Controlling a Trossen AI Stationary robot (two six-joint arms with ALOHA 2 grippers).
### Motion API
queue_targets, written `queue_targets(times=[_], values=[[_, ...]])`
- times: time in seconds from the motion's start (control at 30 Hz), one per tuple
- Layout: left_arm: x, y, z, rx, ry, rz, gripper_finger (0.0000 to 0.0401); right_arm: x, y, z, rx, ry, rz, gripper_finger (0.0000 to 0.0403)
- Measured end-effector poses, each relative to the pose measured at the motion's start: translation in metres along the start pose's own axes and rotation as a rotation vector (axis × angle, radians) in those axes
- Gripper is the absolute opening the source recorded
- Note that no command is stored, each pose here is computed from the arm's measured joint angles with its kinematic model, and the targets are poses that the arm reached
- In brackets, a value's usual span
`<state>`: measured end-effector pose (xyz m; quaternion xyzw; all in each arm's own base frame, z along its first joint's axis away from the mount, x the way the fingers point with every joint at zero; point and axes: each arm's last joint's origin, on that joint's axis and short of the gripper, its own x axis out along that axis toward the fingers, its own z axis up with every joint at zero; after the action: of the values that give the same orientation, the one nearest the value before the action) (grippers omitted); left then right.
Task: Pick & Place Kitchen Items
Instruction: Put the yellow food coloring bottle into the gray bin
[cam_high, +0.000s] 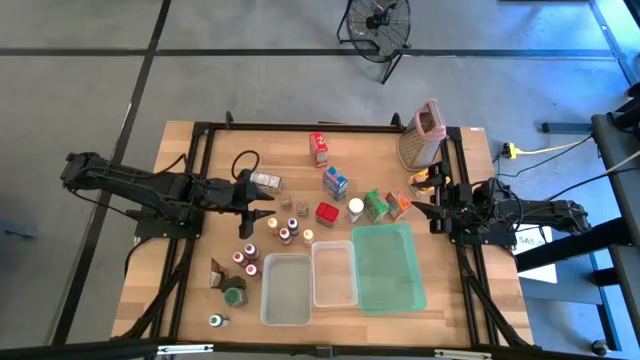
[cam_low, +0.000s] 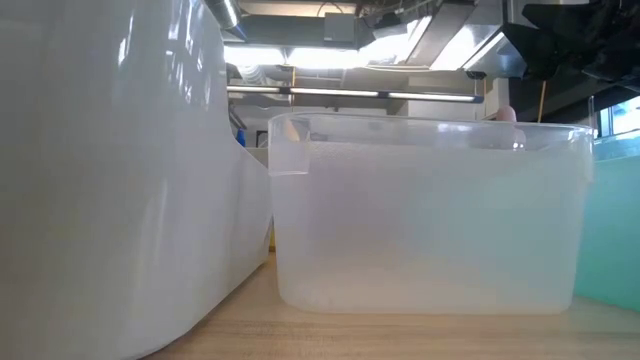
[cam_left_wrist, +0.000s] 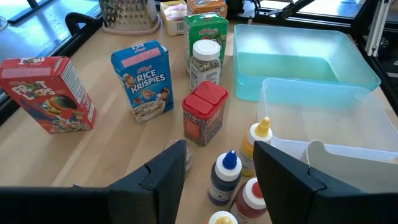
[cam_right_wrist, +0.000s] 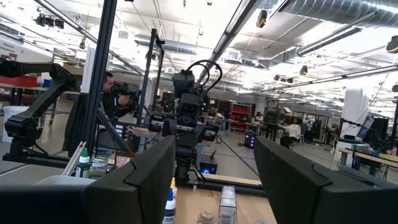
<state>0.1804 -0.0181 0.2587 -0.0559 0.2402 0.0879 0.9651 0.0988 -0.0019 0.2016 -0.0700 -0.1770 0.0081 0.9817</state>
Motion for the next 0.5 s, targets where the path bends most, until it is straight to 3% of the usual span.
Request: queue_targets(times=[0.3, 0.5], values=[[0.0000, 0.0000, 0.0000, 0.001, 0.000, 0.000, 0.0182, 0.0000, 0.0000, 0.0000, 0.000, 0.000, 0.000, 0.0222], [0.0000, 0.0008, 0.0002, 0.210, -0.003, 0.026, 0.0182, 0.0000, 0.0000, 0.0000, 0.000, 0.000, 0.000, 0.0222]])
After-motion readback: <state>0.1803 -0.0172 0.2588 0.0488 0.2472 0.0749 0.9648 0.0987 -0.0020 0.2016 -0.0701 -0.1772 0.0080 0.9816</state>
